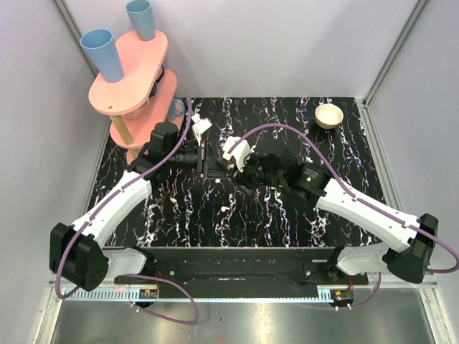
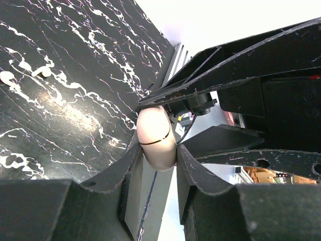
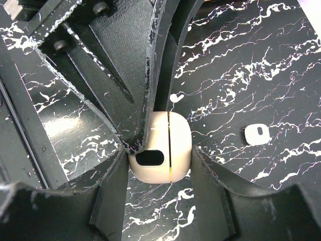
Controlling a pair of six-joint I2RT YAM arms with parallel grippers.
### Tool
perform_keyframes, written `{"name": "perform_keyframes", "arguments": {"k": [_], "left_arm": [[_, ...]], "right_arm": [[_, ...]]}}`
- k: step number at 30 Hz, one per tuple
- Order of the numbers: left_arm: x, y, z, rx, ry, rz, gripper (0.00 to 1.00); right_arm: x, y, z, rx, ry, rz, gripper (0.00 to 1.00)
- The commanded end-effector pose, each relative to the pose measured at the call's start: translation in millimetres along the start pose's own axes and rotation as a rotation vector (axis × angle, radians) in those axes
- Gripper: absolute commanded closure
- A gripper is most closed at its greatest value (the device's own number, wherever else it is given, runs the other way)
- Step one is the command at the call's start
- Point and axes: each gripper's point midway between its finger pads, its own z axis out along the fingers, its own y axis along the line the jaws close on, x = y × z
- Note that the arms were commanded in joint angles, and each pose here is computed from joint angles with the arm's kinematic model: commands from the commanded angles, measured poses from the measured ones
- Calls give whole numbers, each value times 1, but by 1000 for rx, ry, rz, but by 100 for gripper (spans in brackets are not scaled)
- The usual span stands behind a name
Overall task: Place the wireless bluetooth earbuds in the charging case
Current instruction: Pass from the right arm to the left
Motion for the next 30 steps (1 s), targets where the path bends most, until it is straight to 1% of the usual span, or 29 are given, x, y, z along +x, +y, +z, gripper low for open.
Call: {"name": "perform_keyframes", "arguments": {"k": [1, 2, 3, 8, 9, 14, 18, 19, 23, 25, 27, 29, 30], "left_arm": [[4, -20, 2, 108, 29, 98, 85], [4, -21, 2, 110, 31, 100, 77], [4, -20, 3, 106, 30, 94, 75], [2, -20, 4, 108, 33, 82, 70], [2, -20, 4, 107, 33, 81, 66], [2, -20, 5, 108, 35, 75, 60], [0, -20, 6, 111, 36, 73, 58], [1, -20, 6, 118, 42, 71, 67], [3, -20, 6, 119, 46, 72, 69], [5, -20, 7, 126, 55, 69, 75], [5, -20, 7, 123, 54, 73, 78], [7, -19, 7, 121, 57, 76, 87], [5, -15, 8, 102, 49, 77, 96]], "right_arm": [[-21, -1, -3, 4, -77, -15, 87], [-21, -1, -3, 2, -77, -15, 86], [-21, 0, -3, -2, -77, -16, 85], [-19, 2, 0, -10, -63, -21, 84], [-17, 2, 1, -13, -57, -22, 84], [-16, 5, 2, -26, -47, -26, 84], [-15, 6, 3, -30, -39, -29, 84], [-15, 7, 3, -30, -39, -31, 84], [-14, 6, 4, -29, -36, -34, 83], [-14, 5, 4, -24, -34, -34, 83], [-13, 5, 5, -23, -30, -34, 83], [-13, 6, 5, -26, -30, -36, 83], [-14, 6, 4, -25, -33, -35, 81]]}}
